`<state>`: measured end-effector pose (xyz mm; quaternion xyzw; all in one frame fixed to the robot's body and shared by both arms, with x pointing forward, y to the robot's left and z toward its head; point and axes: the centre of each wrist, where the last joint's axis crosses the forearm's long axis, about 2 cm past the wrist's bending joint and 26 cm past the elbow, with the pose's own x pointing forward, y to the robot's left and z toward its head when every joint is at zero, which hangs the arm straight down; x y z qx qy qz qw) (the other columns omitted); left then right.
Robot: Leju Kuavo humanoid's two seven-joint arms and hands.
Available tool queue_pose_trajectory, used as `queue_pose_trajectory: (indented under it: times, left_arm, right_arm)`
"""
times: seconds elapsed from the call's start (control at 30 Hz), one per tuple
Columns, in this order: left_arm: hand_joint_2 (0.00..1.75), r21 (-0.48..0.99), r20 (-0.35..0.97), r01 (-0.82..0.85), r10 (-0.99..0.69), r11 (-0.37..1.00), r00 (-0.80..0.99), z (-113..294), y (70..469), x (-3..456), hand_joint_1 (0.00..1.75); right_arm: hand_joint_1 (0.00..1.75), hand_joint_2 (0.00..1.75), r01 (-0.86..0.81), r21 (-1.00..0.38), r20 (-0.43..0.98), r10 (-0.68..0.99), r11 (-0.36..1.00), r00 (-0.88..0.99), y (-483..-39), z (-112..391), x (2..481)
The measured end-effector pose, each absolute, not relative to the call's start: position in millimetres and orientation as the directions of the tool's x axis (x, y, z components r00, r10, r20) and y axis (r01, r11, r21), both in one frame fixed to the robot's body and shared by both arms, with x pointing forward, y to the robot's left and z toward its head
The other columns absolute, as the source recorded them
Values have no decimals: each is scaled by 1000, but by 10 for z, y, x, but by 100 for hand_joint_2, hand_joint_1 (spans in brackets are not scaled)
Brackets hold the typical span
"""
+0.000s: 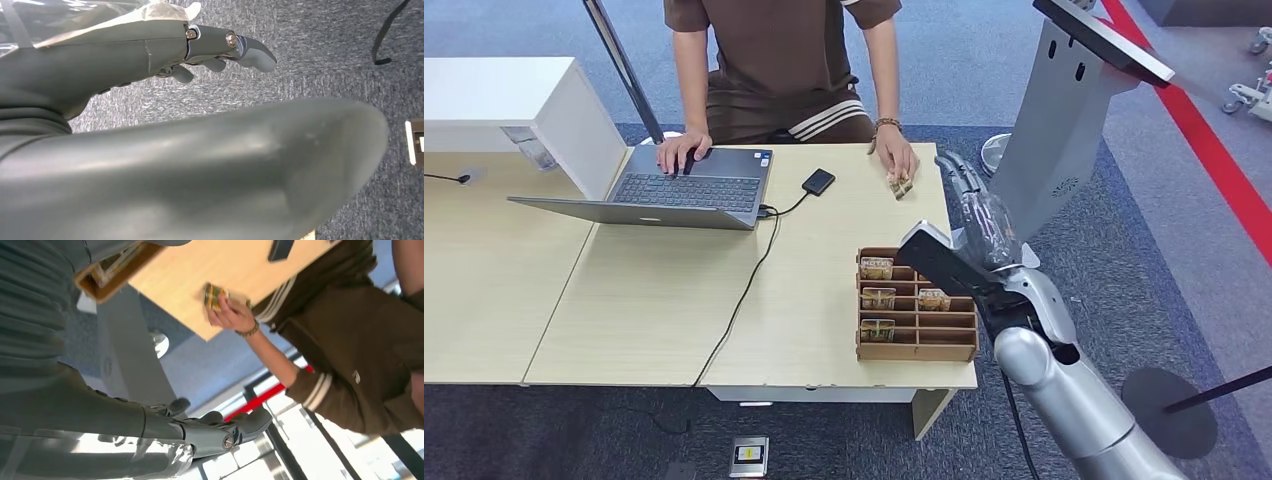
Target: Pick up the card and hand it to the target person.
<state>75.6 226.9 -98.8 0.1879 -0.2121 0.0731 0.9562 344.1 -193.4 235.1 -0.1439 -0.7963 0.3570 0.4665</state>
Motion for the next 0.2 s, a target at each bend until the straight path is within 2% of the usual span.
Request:
queue_pose_trajectory:
  times: [0.2]
  left_arm:
    - [0,334,421,-236,79,913,903,-989,2270,745,0]
  right_arm:
    - [0,175,-189,-642,730,519,743,-445,-1997,2192,3323]
